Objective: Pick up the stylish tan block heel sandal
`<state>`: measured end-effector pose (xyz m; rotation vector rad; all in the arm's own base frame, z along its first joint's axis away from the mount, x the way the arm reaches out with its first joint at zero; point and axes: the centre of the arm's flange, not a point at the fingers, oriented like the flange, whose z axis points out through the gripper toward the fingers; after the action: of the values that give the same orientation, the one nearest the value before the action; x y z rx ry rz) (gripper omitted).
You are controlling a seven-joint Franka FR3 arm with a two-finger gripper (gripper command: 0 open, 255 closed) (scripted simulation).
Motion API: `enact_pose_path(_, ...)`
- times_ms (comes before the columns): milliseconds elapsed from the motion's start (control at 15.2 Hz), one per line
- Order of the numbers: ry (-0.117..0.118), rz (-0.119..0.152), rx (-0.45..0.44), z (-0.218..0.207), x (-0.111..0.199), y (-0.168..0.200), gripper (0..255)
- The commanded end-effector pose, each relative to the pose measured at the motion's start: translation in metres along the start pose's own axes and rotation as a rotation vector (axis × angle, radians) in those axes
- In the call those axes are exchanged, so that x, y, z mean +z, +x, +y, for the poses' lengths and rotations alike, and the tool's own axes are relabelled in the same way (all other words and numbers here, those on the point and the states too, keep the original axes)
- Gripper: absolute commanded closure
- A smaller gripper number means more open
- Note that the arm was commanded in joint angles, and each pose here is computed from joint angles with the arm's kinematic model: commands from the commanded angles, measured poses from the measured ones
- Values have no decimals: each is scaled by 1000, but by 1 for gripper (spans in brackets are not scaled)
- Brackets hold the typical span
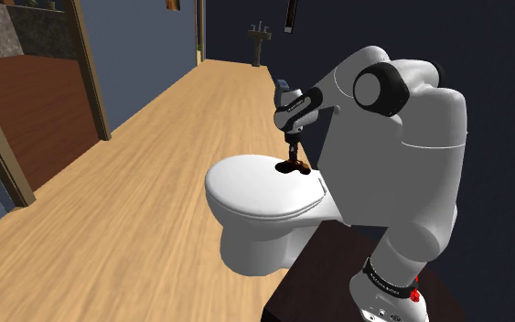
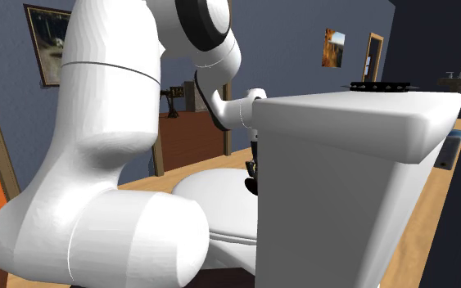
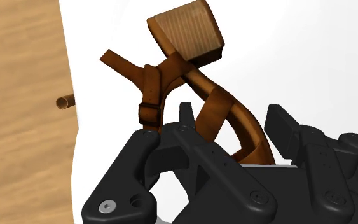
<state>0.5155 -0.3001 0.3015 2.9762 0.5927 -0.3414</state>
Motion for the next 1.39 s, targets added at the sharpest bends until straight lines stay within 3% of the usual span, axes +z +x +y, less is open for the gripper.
enact_pose_path(0, 1, -1, -1, 0, 1, 0, 255)
enact_pose_path(330, 1, -1, -1, -1, 3, 0, 255)
enact_pose_path(1320, 1, -1, -1, 3, -74, -18, 255)
